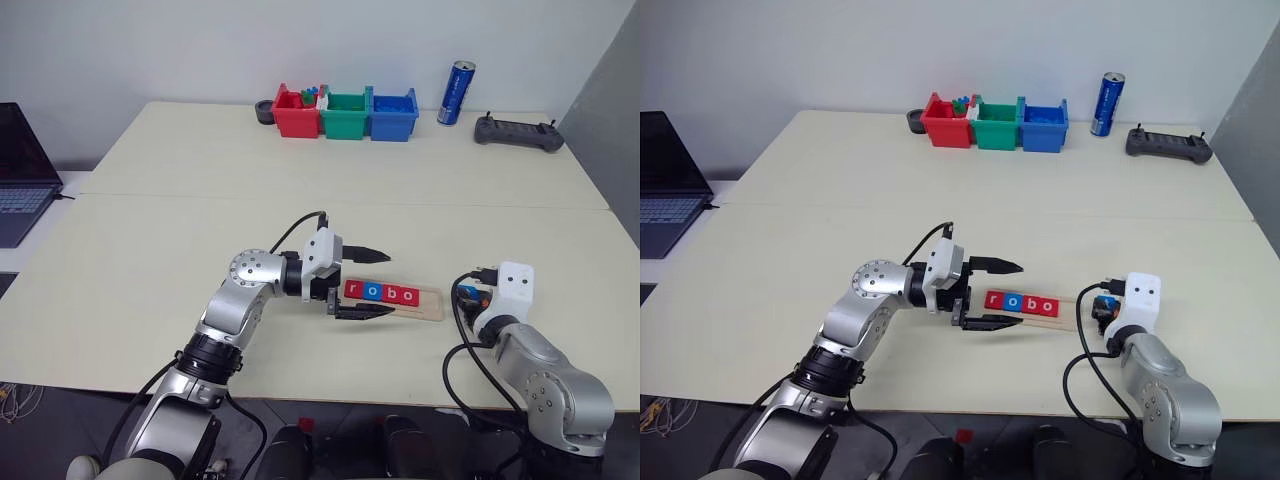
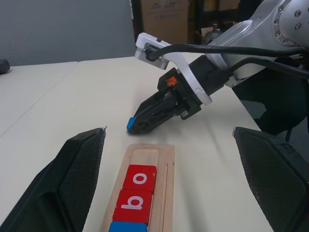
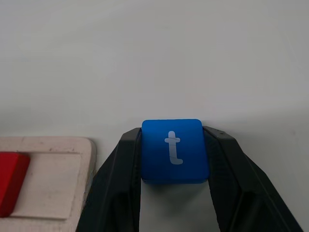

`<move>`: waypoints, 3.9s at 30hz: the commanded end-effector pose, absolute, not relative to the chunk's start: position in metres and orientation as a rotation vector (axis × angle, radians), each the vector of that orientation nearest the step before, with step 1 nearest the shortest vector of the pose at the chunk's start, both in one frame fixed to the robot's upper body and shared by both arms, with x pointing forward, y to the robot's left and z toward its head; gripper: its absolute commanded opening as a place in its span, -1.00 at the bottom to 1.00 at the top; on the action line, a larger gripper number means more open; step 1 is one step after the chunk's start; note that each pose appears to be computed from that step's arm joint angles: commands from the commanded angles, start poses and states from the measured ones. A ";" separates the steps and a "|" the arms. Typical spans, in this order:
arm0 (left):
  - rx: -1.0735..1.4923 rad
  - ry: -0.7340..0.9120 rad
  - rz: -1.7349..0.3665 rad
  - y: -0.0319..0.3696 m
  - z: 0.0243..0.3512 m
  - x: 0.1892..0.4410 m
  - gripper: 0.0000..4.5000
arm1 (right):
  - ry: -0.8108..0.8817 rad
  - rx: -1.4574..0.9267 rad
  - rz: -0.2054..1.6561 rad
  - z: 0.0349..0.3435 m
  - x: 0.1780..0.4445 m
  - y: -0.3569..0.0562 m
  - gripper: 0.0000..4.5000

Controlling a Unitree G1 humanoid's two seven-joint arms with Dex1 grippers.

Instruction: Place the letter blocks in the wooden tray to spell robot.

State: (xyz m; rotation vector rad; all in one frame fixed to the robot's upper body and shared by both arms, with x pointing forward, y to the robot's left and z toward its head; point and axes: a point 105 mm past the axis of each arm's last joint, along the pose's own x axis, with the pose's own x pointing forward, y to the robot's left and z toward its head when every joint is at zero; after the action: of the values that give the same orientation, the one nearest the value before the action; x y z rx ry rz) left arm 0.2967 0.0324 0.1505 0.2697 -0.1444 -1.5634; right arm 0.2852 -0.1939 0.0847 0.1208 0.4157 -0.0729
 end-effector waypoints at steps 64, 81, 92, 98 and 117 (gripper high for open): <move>0.338 -0.183 -1.582 0.036 0.158 0.298 1.00 | 0.408 -0.505 1.126 0.091 0.305 -0.239 0.74; 0.338 -0.179 -1.592 0.035 0.159 0.301 1.00 | 0.288 -0.509 1.178 0.123 0.312 -0.207 -0.35; 0.345 -0.179 -1.580 0.037 0.159 0.302 1.00 | 0.272 -0.496 1.256 0.122 0.310 -0.175 -0.35; 0.344 -0.175 -1.574 0.039 0.157 0.301 1.00 | 0.296 -0.514 1.269 0.117 0.309 -0.179 -0.35; 0.346 -0.174 -1.570 0.038 0.158 0.302 1.00 | 0.336 -0.542 1.264 0.107 0.315 -0.184 -0.35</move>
State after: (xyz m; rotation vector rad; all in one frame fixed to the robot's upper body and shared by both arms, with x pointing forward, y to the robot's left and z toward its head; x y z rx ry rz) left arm 0.3027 0.0379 0.1484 0.3309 -0.1340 -1.5699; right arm 0.3108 -0.1869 0.0938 -0.5089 0.3859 1.2563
